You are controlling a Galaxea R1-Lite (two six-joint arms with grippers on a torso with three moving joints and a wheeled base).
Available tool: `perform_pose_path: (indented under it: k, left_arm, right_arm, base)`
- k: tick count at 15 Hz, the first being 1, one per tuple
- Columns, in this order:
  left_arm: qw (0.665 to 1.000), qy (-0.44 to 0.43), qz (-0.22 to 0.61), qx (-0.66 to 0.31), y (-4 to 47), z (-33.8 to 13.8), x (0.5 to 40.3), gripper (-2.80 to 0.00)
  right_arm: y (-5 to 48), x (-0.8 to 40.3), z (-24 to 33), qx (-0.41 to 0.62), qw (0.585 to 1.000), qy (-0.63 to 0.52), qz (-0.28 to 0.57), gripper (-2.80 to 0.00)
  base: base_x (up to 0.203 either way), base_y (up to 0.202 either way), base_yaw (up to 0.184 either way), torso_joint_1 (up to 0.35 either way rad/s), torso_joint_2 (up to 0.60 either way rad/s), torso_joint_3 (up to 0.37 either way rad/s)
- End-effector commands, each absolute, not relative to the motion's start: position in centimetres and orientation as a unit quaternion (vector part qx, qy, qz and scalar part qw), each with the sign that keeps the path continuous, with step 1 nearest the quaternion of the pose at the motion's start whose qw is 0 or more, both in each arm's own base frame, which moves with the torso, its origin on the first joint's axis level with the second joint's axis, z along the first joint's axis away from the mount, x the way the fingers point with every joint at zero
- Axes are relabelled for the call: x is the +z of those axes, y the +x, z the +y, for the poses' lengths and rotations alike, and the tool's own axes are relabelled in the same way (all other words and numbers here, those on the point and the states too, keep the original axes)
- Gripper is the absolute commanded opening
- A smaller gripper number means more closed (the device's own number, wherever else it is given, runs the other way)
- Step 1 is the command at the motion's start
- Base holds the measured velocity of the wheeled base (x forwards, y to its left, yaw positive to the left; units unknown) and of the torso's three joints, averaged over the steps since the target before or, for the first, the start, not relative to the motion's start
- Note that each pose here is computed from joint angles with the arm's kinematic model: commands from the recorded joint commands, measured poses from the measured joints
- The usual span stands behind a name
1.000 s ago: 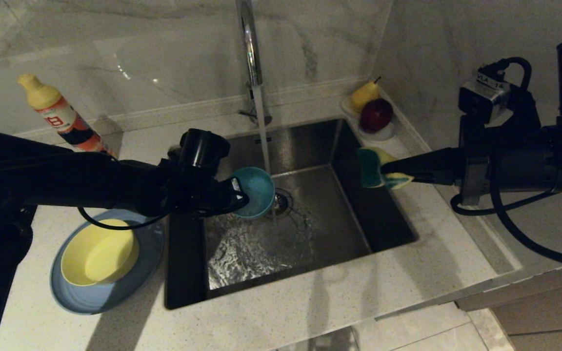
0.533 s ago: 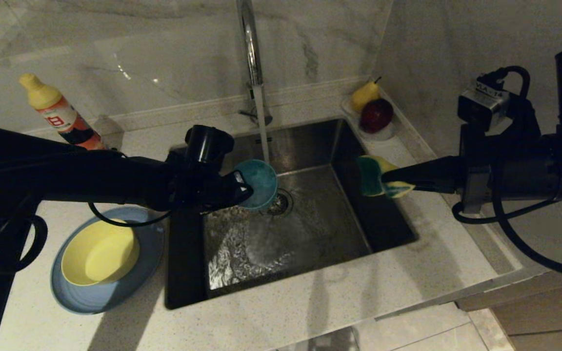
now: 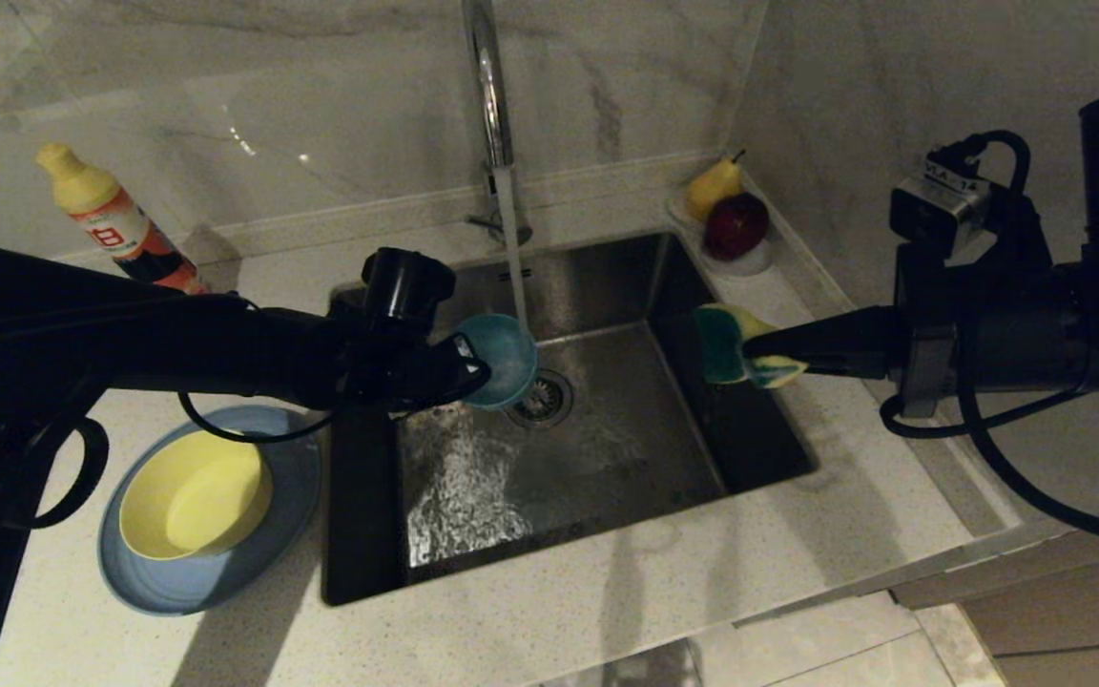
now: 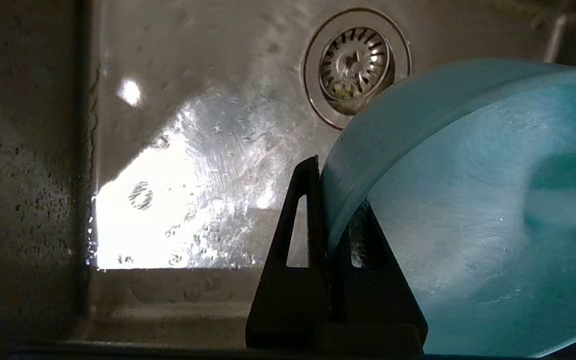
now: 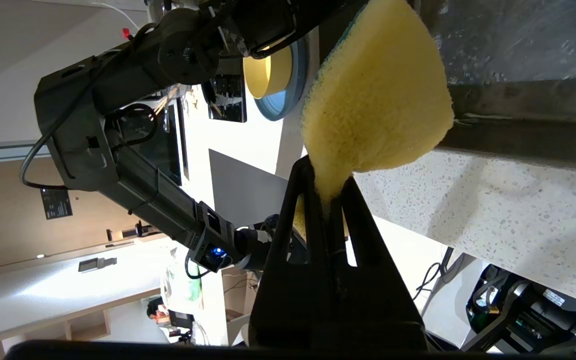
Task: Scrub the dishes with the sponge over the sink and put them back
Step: Rinse the bowl
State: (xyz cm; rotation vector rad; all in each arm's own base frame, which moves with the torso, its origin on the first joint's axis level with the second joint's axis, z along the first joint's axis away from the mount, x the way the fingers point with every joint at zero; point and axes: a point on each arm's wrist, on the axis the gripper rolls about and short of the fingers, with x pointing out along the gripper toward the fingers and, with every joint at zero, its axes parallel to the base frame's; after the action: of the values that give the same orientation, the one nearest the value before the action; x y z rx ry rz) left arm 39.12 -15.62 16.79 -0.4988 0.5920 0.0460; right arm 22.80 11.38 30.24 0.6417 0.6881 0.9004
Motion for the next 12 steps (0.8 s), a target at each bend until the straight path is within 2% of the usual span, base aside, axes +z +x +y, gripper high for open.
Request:
perform_pose_path:
  k: [1, 12]
  left_arm:
    - [0.924, -0.251, 0.286, 0.025, 39.1, -15.6, 17.0, -2.8]
    - [0.921, -0.216, 0.325, -0.01, 36.3, -15.2, 17.5, -2.8]
  right_arm:
    - [22.8, 30.1, 11.4, 0.42, 0.793, 0.3, 0.323, -2.8]
    - [22.6, 30.0, 11.3, 0.418, 0.793, 0.301, 0.325, -2.8]
  base:
    - [0.0, 0.0, 0.0, 0.0, 0.0, 0.0]
    - [0.0, 0.0, 0.0, 0.0, 0.0, 0.0]
